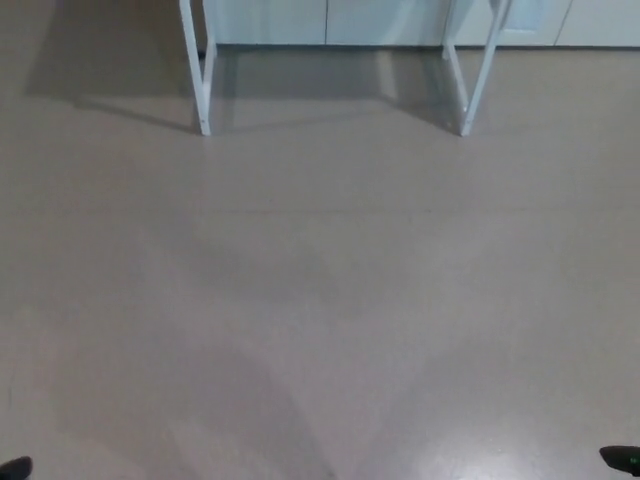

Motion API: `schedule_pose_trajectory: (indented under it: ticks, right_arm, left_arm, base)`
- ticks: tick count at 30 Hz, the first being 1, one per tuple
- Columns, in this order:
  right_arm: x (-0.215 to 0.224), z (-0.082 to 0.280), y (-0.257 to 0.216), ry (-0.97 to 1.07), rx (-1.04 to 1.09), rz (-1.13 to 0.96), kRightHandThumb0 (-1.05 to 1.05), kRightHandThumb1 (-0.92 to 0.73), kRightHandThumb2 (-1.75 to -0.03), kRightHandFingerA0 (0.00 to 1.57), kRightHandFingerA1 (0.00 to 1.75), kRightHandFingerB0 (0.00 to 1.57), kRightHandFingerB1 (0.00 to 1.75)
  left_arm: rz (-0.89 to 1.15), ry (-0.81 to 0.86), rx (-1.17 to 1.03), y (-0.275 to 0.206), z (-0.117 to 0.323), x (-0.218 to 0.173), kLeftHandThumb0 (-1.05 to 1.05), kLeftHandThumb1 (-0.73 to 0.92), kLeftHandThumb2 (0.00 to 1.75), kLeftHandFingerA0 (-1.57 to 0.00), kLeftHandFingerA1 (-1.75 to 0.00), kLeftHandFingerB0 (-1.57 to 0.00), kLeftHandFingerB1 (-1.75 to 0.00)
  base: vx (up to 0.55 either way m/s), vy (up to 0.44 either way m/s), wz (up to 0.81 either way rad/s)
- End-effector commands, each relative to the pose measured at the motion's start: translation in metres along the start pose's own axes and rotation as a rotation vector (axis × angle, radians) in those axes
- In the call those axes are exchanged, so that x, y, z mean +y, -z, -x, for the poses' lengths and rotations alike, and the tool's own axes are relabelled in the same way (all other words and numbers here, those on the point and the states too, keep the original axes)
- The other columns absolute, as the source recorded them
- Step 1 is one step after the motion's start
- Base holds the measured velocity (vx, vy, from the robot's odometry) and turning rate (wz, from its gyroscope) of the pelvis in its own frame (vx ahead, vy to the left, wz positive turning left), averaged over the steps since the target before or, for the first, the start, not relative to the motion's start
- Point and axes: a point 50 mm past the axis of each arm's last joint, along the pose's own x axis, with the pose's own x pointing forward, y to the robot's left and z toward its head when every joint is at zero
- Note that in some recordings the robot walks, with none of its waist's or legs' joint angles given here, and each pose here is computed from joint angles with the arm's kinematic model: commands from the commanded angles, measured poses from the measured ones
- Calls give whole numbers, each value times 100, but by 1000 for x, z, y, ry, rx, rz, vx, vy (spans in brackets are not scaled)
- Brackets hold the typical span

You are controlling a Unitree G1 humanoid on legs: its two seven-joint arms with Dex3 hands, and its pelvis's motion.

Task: The robot walk towards a table in front and pick up a black pencil case on the left hand side and put the pencil case into a small container on the right hand side

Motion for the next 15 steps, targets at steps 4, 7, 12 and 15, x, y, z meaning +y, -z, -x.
schedule_pose_trajectory:
  ticks: [4, 7, 12, 15]
  right_arm:
    - [-5, -2, -2, 12, -16, 17, -49, -47, -75, 48, 50, 36, 46]
    - [-5, -2, -2, 12, -12, 23, -49, -47, -75, 49, 50, 36, 46]
    - [-5, -2, -2, 6, -13, 39, -49, -48, -76, 48, 50, 35, 46]
    - [-6, -2, -2, 6, -10, 48, -49, -48, -76, 48, 50, 36, 46]
  left_arm:
    - [-35, -4, -19, -2, 0, -1, -5, 40, 85, -29, -55, -13, -47]
    - [-40, -7, -17, -2, 0, -1, -5, 41, 85, -29, -55, -13, -47]
    - [-76, -6, -22, -3, 0, -1, -7, 40, 85, -31, -56, -13, -47]
    - [-58, -3, -21, -3, 0, -1, -6, 41, 86, -30, -56, -13, -47]
  base:
    - [236, 19, 9]
    - [265, -100, 11]
    - [291, -210, 17]
    - [300, -144, 34]
